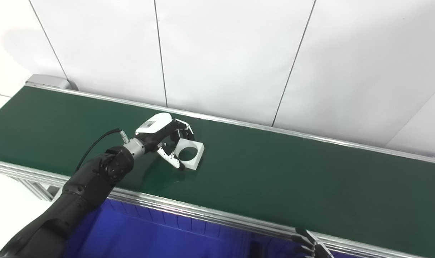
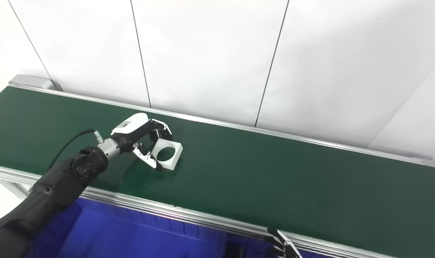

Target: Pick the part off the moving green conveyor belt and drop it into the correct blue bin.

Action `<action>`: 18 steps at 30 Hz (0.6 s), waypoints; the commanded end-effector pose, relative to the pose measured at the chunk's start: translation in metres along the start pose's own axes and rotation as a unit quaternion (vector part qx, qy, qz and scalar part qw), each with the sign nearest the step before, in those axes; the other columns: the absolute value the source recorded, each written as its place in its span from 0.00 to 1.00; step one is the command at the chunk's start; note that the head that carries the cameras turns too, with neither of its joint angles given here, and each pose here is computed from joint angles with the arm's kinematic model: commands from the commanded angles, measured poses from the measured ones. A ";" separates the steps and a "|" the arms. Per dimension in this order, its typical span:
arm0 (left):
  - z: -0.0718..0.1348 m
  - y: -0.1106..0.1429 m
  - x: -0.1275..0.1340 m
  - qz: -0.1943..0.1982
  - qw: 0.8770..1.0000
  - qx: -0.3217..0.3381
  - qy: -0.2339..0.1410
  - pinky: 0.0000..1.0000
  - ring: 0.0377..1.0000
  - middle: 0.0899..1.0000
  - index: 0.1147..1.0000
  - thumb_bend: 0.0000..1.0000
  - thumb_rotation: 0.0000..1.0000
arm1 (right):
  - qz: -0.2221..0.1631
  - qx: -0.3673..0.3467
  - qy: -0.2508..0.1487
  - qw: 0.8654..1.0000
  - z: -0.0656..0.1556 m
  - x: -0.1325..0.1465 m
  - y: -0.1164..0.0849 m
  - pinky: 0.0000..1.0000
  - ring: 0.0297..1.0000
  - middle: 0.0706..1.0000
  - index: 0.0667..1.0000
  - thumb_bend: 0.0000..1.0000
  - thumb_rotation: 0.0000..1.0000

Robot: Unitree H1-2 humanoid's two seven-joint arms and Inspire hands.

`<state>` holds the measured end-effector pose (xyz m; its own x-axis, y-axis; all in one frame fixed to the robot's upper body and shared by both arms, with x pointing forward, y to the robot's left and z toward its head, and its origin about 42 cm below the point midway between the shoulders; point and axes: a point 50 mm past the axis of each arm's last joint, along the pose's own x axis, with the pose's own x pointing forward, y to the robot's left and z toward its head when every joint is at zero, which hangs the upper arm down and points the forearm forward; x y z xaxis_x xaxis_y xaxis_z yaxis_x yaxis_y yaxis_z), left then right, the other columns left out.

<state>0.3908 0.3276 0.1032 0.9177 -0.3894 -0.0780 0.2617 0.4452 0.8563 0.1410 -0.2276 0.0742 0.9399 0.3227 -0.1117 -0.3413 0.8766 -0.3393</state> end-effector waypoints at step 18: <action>0.044 0.045 -0.078 0.156 0.976 -0.076 -0.133 0.45 0.41 0.44 0.46 0.50 0.00 | -0.027 -0.003 -0.044 0.999 0.023 -0.003 0.006 0.68 0.76 0.80 0.88 0.89 0.12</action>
<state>0.3214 0.3365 0.1556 0.8763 -0.4017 0.2659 0.0818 0.6681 0.7396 0.1356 -0.2169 0.0830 0.9456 0.3149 -0.0819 -0.3233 0.8812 -0.3449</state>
